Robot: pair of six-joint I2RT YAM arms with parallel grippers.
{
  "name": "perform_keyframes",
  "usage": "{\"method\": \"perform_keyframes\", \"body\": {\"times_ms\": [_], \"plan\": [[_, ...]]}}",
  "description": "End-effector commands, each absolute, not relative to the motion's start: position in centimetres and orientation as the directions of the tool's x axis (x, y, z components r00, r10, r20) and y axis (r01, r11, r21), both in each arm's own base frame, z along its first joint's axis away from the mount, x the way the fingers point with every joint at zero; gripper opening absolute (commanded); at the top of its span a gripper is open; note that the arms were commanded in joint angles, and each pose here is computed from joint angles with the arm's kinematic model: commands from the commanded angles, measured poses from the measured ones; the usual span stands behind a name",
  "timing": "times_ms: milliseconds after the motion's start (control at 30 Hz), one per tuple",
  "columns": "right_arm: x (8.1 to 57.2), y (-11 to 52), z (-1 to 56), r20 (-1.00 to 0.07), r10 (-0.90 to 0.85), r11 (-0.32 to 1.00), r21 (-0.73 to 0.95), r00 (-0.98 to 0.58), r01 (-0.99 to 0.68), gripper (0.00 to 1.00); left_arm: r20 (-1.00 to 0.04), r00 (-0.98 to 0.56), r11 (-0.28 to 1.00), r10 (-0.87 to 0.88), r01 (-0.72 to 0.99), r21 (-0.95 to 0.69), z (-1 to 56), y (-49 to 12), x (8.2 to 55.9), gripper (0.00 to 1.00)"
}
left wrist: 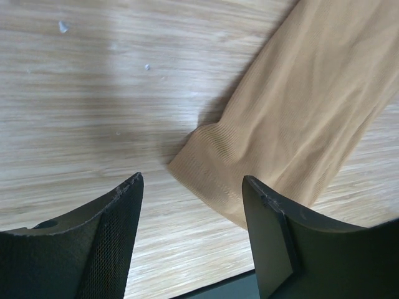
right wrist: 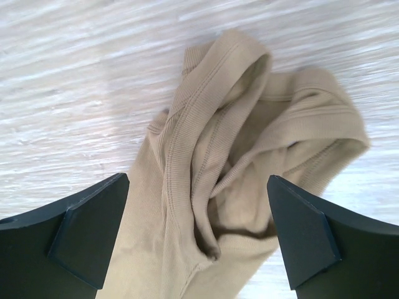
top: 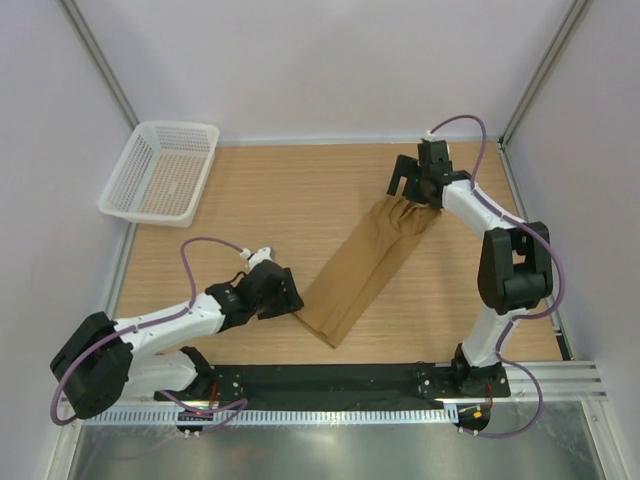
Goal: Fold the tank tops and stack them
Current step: Fold the tank top
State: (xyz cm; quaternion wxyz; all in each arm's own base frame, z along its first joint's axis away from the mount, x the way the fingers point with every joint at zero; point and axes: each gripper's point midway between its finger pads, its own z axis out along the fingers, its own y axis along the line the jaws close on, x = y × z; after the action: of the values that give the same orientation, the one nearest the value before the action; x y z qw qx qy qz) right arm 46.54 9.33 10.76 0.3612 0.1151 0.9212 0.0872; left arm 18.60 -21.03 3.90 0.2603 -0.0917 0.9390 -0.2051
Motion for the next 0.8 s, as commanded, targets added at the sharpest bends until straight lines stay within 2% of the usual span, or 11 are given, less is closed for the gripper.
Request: {"method": "perform_keyframes", "body": {"times_ms": [0, 267, 500, 600, 767], "plan": [[45.4, 7.6, 12.9, -0.669, 0.260, 0.965, 0.183, -0.696, 0.185, 1.00, -0.491, -0.834, 0.913, -0.251, -0.034, -0.408, 5.3, -21.4, 19.9, 0.66], [41.3, 8.5, 13.2, -0.638, 0.310, 0.947, 0.271, -0.705, 0.171, 0.97, -0.489, -0.840, 0.918, -0.235, -0.026, -0.397, 4.8, -22.3, 21.0, 0.66], [36.7, 8.1, 10.5, -0.588, 0.363, 0.927, 0.304, -0.723, 0.218, 0.98, -0.484, -0.838, 0.909, -0.252, -0.033, -0.415, 5.2, -22.5, 21.0, 0.65], [35.4, 9.3, 10.2, -0.555, 0.386, 0.908, 0.371, -0.737, 0.195, 0.97, -0.488, -0.831, 0.901, -0.269, -0.038, -0.432, 5.9, -22.3, 20.8, 0.65], [34.0, 9.3, 10.1, -0.549, 0.405, 0.897, 0.392, -0.732, 0.203, 0.97, -0.513, -0.824, 0.917, -0.239, -0.018, -0.399, 6.9, -21.6, 20.9, 0.66]]}}
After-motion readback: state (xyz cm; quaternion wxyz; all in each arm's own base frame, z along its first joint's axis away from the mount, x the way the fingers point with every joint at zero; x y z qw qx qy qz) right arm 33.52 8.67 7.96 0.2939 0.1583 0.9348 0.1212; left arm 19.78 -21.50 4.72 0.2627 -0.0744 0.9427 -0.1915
